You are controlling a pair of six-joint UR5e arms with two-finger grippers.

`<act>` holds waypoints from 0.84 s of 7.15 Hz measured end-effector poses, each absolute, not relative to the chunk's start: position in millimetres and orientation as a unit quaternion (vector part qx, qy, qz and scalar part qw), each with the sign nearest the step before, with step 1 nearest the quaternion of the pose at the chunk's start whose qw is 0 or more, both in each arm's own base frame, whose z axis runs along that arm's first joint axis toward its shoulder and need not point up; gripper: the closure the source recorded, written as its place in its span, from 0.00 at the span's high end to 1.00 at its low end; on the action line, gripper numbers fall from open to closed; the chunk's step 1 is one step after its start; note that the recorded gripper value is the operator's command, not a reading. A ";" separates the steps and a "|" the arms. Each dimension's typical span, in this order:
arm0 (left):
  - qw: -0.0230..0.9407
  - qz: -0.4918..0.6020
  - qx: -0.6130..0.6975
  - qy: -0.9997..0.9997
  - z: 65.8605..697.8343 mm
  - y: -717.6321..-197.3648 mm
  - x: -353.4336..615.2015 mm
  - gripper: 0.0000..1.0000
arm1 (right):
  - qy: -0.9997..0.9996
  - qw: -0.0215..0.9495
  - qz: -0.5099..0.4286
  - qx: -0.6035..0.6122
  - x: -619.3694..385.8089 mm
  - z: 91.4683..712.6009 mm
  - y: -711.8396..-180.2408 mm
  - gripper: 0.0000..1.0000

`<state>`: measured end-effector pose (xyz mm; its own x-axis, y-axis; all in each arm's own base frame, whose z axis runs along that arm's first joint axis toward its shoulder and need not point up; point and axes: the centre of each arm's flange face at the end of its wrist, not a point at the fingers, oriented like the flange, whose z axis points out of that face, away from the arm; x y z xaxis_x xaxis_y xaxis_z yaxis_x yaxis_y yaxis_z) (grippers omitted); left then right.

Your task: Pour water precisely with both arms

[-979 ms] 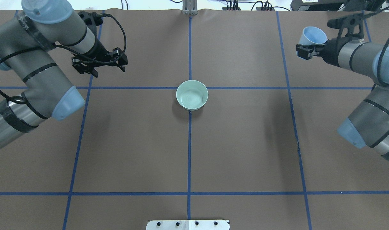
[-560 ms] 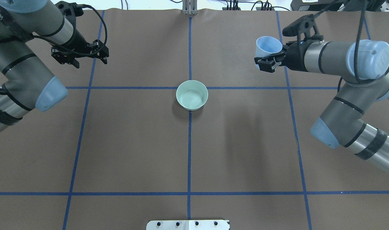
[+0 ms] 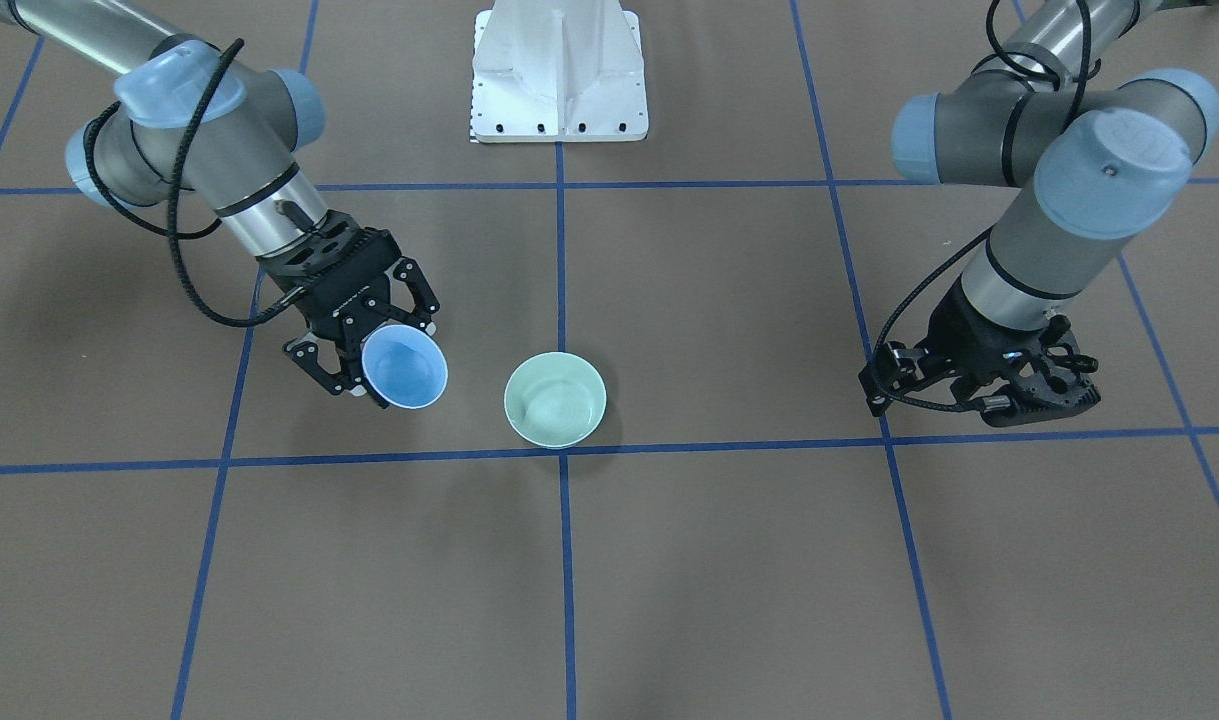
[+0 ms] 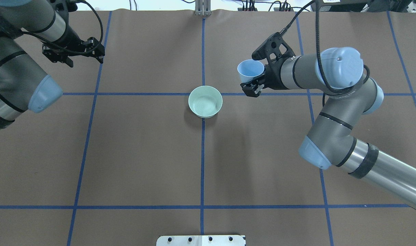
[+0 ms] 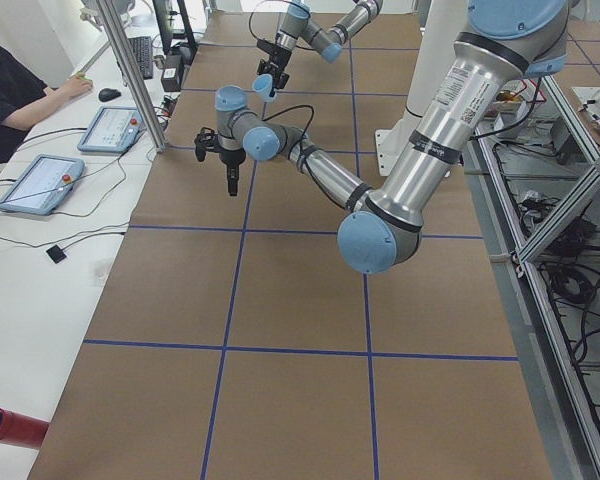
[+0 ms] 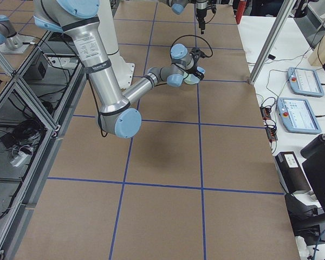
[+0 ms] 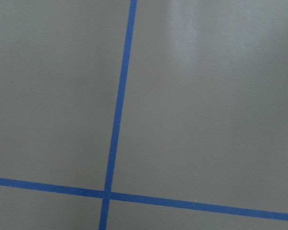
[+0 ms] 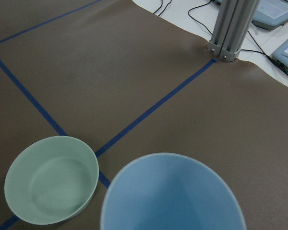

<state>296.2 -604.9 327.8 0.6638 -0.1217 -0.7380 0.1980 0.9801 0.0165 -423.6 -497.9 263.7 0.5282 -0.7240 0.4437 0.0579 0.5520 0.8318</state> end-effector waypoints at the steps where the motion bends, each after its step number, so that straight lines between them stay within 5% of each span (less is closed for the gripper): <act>1: 0.912 -0.088 0.049 0.397 333.7 -609.2 289.8 1.00 | -0.408 0.785 -0.269 0.382 -443.7 251.8 -490.4 0.00; 6: 0.920 -0.079 0.053 0.381 362.6 -618.4 265.5 1.00 | -0.285 0.829 -0.396 0.274 -522.8 198.9 -475.1 0.00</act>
<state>265.5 -618.4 362.6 0.6973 -0.1052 -0.7090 0.1859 0.9819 0.0371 -522.8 -475.1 198.9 0.5237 -0.8128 0.2551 0.5001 0.5358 0.6803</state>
